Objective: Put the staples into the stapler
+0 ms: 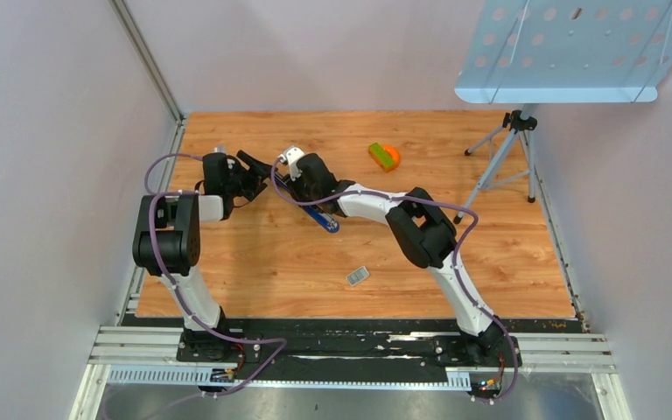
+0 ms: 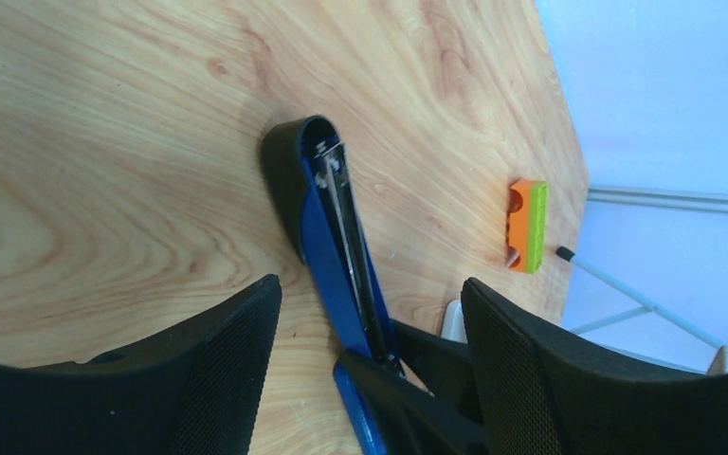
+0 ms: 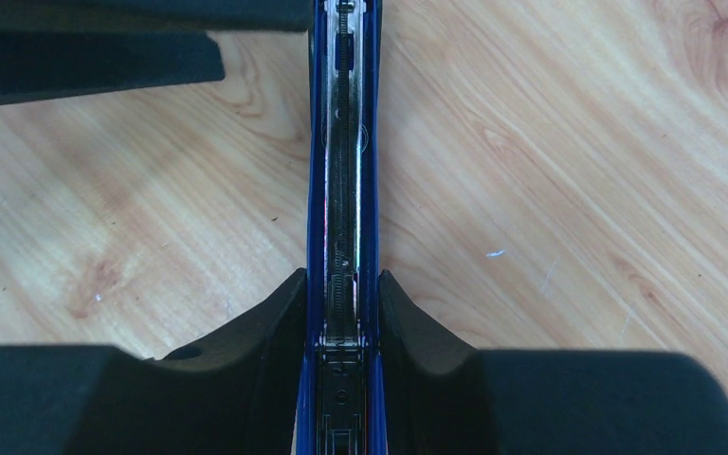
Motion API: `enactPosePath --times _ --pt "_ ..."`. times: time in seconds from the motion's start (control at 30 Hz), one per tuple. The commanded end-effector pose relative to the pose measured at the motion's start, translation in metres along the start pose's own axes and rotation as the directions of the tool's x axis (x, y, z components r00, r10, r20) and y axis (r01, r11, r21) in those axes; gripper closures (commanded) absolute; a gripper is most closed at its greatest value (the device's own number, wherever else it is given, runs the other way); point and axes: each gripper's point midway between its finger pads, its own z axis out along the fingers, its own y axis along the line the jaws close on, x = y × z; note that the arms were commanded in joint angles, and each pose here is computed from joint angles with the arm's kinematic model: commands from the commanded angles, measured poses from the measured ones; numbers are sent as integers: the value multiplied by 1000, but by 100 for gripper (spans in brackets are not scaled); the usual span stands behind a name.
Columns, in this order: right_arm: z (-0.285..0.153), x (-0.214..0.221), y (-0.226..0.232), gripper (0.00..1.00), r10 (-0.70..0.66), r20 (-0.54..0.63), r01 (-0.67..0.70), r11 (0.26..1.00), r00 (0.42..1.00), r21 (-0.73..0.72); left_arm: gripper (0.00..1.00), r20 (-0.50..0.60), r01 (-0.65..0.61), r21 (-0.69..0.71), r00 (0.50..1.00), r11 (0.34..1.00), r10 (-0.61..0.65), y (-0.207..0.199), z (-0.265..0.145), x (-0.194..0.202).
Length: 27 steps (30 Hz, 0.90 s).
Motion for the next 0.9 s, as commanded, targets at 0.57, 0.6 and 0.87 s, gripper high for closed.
enactPosePath --times 0.57,0.6,0.87 --pt "-35 -59 26 100 42 235 -17 994 971 -107 24 6 65 70 998 995 -65 15 6 12" --pt "-35 -58 29 100 41 237 -14 993 971 -117 24 2 74 76 997 994 -75 16 7 13" --pt "-31 -53 43 100 40 230 -3 987 972 -159 33 5 108 160 994 981 -110 9 10 16"
